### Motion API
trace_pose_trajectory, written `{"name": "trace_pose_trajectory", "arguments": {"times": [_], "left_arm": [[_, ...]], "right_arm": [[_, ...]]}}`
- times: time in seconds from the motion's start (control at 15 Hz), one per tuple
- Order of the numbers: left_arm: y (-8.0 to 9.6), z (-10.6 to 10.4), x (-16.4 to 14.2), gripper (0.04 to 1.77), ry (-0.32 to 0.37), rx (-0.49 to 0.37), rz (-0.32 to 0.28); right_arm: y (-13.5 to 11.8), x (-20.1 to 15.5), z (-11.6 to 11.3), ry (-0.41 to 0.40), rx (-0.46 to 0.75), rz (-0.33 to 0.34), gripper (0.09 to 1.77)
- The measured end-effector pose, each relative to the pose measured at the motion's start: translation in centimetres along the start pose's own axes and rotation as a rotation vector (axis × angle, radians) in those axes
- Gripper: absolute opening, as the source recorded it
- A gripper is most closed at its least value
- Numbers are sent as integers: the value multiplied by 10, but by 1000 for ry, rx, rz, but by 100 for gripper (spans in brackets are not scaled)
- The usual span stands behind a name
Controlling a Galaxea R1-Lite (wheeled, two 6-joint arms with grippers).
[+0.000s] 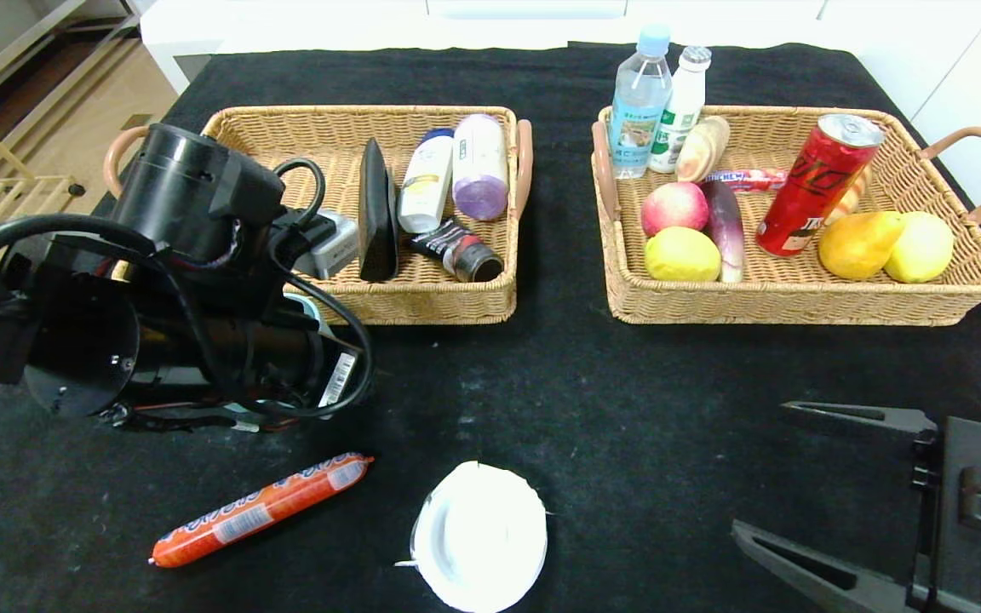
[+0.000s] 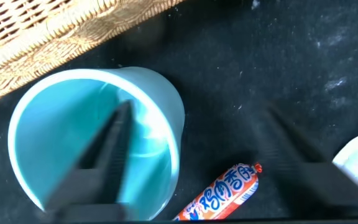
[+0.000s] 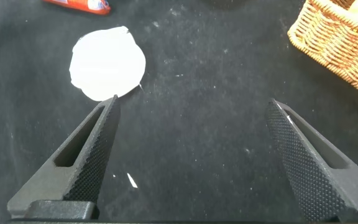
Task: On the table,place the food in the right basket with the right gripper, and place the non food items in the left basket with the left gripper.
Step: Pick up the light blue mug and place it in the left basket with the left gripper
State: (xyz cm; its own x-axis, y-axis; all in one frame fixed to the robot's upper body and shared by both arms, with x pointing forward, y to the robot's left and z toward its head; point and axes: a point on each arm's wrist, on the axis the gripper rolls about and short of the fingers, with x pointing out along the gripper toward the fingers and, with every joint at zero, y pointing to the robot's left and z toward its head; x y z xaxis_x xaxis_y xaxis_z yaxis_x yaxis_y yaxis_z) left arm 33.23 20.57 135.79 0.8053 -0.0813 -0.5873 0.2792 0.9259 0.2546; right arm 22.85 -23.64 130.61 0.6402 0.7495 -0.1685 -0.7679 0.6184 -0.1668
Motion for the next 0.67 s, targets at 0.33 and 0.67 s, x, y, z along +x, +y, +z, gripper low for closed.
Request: {"name": "trace_pose_trajectory", "arguments": {"times": [0.33,0.67], "left_arm": [[0,-2,1,56,7,2,0],[0,-3,1,20,11,3,-1]], "right_arm": [[0,2,-4,19,-13,3,170],[0,3,-6,27,-12,4,170]]}}
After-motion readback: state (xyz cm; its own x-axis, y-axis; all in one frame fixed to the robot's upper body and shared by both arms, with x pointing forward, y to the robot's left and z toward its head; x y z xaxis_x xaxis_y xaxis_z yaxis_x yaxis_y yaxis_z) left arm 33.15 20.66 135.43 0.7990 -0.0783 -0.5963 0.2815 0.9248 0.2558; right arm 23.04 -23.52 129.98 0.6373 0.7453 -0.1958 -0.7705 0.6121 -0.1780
